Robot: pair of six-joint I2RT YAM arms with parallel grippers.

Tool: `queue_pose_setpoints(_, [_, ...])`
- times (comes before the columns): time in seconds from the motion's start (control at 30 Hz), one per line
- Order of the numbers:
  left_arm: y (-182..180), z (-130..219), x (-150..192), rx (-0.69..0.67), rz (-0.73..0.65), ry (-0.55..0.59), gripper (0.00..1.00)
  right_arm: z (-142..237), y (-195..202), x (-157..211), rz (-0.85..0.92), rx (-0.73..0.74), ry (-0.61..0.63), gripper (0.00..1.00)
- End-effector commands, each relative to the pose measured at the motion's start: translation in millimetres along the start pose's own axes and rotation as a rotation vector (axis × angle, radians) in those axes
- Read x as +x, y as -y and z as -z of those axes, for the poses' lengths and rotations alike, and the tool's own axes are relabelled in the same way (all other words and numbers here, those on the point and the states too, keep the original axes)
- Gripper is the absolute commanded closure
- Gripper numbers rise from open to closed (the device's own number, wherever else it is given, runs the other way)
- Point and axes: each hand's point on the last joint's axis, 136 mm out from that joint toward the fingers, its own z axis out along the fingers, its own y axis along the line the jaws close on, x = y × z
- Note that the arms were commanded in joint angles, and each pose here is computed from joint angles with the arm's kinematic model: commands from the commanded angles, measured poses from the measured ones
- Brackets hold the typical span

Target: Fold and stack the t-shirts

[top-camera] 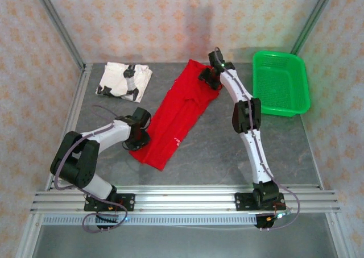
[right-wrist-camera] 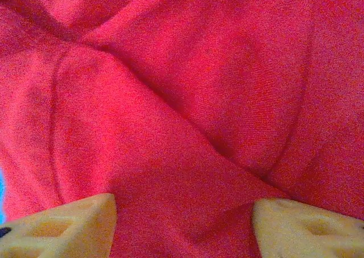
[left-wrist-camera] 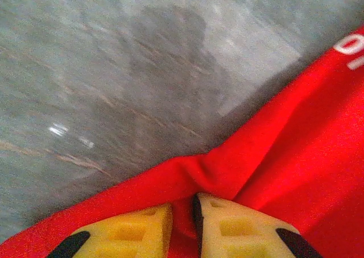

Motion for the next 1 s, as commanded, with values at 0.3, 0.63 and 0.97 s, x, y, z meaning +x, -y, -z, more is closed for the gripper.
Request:
queue_pose_setpoints(0.3, [42.2, -33.7, 130.6, 0.012, -0.148, -0.192, 0.8, 107.0, -26.5, -7.3, 0.158, -0.127, -0.002, 0.2])
queue_pose_setpoints(0.63, [101.2, -27.7, 209.8, 0.107, -0.278, -0.199, 0.76, 210.7, 36.2, 56.4, 0.145, -0.008, -0.01, 0.16])
queue_pose_setpoints(0.97, [82.6, 51.5, 164.9, 0.215, -0.222, 0.017, 0.35, 243.1, 107.8, 219.8, 0.014, -0.059, -0.188, 0.16])
